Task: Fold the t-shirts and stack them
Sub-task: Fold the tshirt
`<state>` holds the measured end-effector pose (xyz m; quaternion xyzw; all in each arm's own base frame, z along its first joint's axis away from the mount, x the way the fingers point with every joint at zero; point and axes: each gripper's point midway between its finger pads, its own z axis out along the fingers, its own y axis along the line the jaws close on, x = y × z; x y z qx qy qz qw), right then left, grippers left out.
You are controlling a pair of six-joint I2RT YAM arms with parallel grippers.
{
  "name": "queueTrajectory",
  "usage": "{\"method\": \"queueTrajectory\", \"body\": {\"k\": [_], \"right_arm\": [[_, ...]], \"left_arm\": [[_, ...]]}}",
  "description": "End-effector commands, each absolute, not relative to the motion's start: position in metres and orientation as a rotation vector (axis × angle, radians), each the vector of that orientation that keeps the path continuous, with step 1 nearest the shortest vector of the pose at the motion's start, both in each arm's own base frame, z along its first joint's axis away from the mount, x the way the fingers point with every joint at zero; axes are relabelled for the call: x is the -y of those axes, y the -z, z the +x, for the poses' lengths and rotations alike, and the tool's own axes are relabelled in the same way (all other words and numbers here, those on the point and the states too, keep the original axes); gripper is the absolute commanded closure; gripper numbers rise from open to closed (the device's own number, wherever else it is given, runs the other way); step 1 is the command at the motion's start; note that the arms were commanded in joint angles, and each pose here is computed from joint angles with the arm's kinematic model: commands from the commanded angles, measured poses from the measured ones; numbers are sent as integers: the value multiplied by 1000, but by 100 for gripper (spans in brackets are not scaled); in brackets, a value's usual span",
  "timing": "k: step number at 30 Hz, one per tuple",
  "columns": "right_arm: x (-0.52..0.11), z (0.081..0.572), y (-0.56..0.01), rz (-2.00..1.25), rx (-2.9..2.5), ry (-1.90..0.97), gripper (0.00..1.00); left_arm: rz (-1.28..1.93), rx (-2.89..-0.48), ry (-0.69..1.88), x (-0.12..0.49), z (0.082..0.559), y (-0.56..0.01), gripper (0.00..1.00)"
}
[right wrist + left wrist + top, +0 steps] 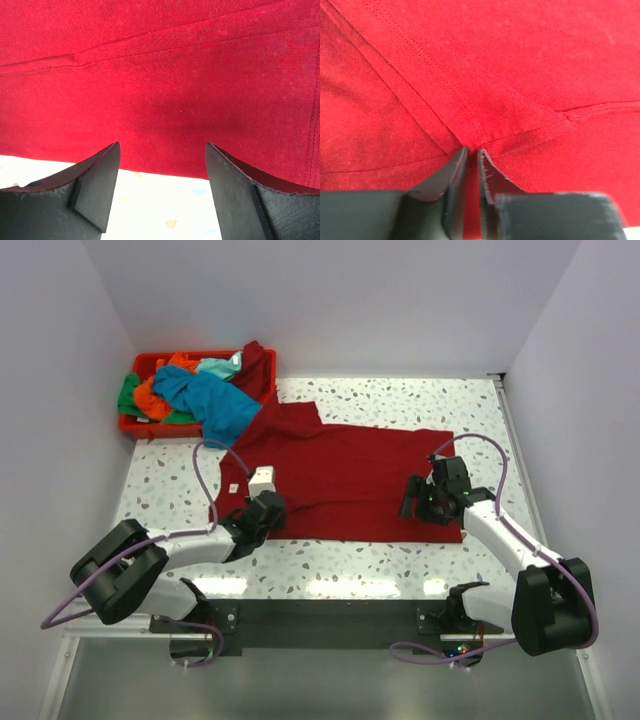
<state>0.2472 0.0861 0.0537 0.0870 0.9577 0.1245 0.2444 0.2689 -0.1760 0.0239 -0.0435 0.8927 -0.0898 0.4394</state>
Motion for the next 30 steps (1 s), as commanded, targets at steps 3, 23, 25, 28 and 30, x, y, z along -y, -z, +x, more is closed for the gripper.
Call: {"method": "queueTrajectory", "body": {"k": [3,23,25,28,30], "right_arm": [[-90,258,-69,201,-2566,-357,28],[-89,258,-72,202,-2555,-355,28],[-89,258,-72,203,-2556,-351,28],[-89,259,-73,203,-2552,-350,28],[-88,258,-72,205,-2555,-345,28]], "left_arm": [[-120,-2161,231,187,285,-43,96],[104,-2166,114,234,340,-58,100],[113,-2165,107,239,345,-57,100],[124,-2163,95,245,353,-56,100],[130,-2157,93,249,358,-59,100]]}}
